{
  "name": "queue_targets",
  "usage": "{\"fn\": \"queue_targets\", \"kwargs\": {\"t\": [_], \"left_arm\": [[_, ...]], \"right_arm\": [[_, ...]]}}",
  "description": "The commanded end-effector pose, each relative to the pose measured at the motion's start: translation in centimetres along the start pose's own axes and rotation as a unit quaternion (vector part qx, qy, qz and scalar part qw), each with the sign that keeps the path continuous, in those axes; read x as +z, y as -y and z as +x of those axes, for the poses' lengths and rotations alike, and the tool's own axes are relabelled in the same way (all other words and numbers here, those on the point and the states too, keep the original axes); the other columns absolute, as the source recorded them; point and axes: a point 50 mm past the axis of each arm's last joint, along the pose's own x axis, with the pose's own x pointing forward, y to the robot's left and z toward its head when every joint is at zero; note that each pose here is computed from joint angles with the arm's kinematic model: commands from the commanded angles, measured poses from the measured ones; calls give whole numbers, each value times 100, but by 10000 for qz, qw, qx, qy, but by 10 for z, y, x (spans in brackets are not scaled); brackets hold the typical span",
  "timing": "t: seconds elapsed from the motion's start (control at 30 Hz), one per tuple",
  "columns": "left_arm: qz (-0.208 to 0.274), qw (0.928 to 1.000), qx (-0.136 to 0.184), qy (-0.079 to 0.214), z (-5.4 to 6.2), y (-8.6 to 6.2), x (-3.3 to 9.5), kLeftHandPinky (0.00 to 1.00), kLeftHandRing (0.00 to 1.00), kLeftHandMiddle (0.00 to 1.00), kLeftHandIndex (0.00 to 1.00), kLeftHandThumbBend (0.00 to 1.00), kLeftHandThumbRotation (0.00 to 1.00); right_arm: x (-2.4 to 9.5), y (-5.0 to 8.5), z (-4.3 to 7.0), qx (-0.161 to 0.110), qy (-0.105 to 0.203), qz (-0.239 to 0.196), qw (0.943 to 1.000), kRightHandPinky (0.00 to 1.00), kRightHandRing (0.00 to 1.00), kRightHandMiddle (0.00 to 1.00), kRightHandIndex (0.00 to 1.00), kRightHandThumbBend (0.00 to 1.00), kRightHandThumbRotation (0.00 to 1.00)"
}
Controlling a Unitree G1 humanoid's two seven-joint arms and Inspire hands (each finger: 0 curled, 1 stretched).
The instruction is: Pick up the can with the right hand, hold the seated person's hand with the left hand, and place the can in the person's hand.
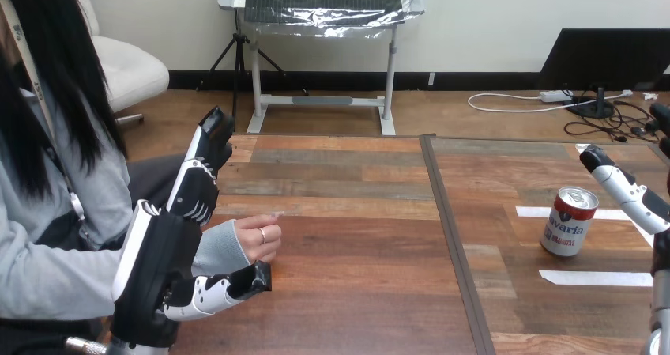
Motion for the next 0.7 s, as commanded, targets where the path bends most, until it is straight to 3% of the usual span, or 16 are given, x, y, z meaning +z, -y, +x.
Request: {"fn": "queue_targets", "kwargs": {"t": [0.0, 0.2, 0.47, 0.67], "left_arm": [[176, 9990, 8, 423, 19, -9, 5, 100, 100, 100, 100, 100, 63], [168, 9990, 17, 423, 19, -10, 5, 100, 100, 100, 100, 100, 64], [154, 9989, 19, 451, 20, -11, 5, 100, 100, 100, 100, 100, 63], [196, 9987, -13, 475, 20, -12, 6, 99, 100, 100, 100, 100, 64]], "right_arm": [[18, -8, 27, -36, 315, 14, 9995, 93, 93, 89, 96, 100, 48], [14, -11, 27, 4, 130, -9, 9999, 93, 93, 90, 97, 100, 47], [8, -15, 26, 131, -129, -377, 9991, 88, 91, 89, 97, 100, 51], [3, -18, 26, 181, -341, -329, 9987, 87, 91, 90, 97, 100, 51]]}}
